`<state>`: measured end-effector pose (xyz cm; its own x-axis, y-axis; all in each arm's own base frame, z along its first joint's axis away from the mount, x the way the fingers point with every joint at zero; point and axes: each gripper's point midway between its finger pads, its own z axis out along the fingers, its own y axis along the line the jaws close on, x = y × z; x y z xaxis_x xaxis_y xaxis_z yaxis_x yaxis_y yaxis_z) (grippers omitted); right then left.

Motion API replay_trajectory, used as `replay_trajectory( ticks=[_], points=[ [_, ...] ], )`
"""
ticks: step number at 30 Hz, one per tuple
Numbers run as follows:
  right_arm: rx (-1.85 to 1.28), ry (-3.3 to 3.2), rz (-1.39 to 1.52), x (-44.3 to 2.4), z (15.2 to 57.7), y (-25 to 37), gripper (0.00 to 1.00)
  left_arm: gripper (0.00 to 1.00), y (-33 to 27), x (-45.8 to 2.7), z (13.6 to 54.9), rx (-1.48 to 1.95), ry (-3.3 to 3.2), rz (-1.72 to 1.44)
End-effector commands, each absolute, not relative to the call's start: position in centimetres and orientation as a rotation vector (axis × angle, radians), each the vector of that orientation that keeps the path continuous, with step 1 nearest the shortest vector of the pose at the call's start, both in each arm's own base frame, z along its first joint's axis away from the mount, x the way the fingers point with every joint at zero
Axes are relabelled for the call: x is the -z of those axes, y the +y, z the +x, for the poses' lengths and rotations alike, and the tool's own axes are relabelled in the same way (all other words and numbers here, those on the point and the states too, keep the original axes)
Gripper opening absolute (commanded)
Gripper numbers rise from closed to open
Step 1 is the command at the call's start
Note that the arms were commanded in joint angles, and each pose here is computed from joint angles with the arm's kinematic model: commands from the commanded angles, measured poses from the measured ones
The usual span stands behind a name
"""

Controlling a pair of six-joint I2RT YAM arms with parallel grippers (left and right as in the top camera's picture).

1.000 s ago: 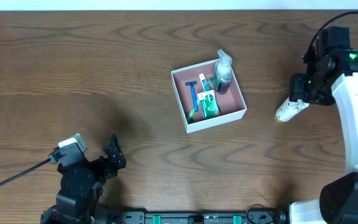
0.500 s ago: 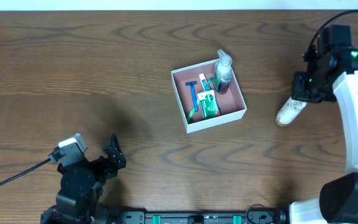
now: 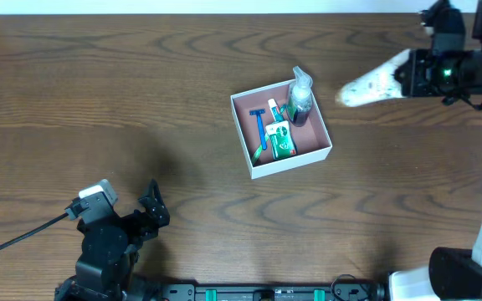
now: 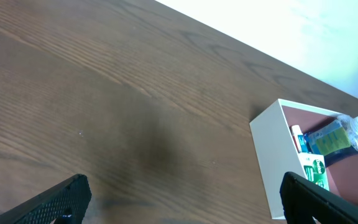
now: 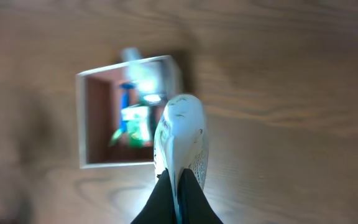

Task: Pack container
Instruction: 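Lift the lotion tube and carry it with the right gripper over the box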

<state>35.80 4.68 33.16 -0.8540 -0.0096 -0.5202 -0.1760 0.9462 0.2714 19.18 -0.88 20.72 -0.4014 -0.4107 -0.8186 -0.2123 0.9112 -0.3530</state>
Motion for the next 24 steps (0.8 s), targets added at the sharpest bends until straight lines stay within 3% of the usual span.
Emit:
replay_trajectory(
  ticks=[1, 24],
  points=[
    [-0.507, 2.499, -0.366, -34.5, 35.0, 8.7, 0.01, 0.98, -0.7, -20.9, 19.2, 0.231, 1.985, -0.467],
    [-0.342, 2.722, -0.605, -27.1, 35.8, 13.5, 0.01, 0.98, -0.7, -20.9, 19.2, 0.231, 1.985, -0.467]
  ],
)
